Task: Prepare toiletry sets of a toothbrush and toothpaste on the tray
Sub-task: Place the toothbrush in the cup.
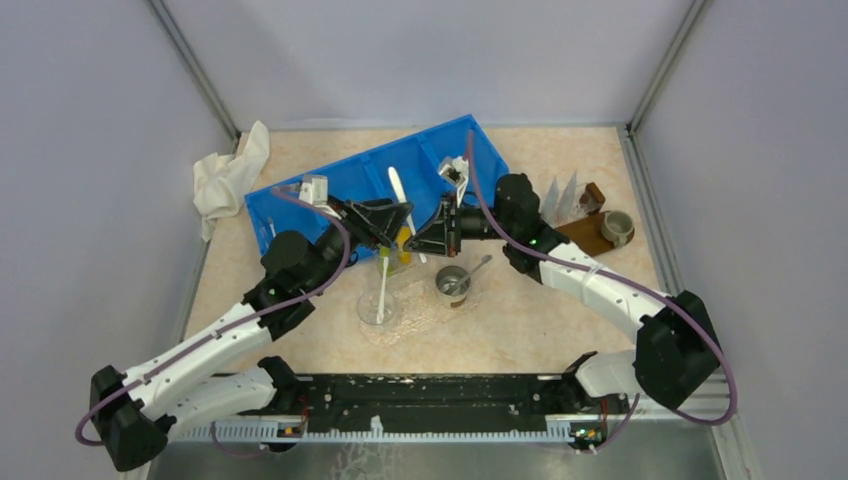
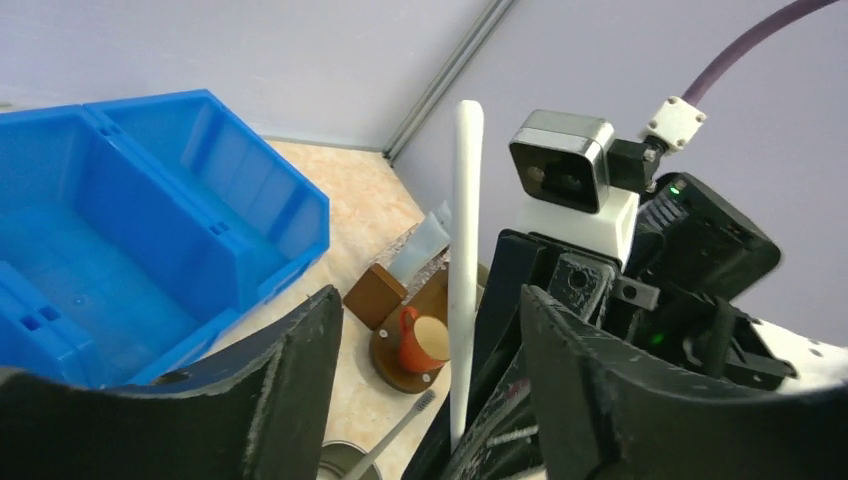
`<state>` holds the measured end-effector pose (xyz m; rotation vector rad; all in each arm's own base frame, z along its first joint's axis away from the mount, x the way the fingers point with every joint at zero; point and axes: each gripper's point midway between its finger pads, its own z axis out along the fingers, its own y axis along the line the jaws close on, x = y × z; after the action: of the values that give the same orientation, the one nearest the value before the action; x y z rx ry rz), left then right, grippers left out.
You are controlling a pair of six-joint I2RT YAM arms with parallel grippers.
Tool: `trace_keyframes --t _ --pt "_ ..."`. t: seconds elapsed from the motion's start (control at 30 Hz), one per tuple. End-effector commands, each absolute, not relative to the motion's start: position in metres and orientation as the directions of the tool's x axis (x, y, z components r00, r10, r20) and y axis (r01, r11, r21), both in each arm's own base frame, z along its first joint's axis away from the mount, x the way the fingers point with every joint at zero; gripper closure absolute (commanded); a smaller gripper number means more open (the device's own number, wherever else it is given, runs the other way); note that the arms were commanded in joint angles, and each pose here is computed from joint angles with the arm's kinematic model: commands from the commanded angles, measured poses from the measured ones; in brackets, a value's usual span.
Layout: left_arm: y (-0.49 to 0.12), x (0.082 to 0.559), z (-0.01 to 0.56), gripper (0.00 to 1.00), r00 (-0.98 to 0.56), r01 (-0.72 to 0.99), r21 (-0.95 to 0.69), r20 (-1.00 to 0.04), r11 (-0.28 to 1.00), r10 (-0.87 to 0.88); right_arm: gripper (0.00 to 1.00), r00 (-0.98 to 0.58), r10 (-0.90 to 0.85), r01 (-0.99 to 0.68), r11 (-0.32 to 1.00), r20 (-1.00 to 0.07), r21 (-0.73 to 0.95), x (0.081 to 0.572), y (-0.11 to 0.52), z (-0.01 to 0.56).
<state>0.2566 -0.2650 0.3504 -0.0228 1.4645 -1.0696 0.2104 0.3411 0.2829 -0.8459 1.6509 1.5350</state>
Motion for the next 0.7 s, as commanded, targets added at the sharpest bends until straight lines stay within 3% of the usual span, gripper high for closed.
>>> trace_keyframes --t 0.0,0.07,0.27,0.5,0.67 --pt "-0.242 0.238 0.374 0.17 -0.101 0.636 -0.505 -0.804 0.583 -0.586 1.00 -0.376 0.020 -0.926 -0.037 -0.926 0.376 0.204 0.323 0.325" --pt "-0.231 0.229 0.375 0.02 -0.059 0.651 -0.468 -0.816 0.598 -0.575 1.00 -0.332 0.005 -0.942 -0.059 -0.943 0.331 0.205 0.310 0.324" --pt "-0.208 0.208 0.365 0.01 -0.047 0.658 -0.454 -0.821 0.600 -0.569 1.00 -0.091 -0.124 -0.992 -0.073 -0.988 0.101 0.209 0.283 0.299" --pt "-0.226 0.194 0.335 0.01 -0.225 0.670 -0.502 -0.839 0.547 -0.495 1.00 0.199 -0.265 -0.980 -0.024 -0.943 -0.200 0.212 0.258 0.290" --pt "-0.243 0.187 0.322 0.01 -0.331 0.680 -0.553 -0.818 0.481 -0.471 1.00 0.372 -0.301 -0.928 -0.094 -0.878 -0.361 0.200 0.242 0.286"
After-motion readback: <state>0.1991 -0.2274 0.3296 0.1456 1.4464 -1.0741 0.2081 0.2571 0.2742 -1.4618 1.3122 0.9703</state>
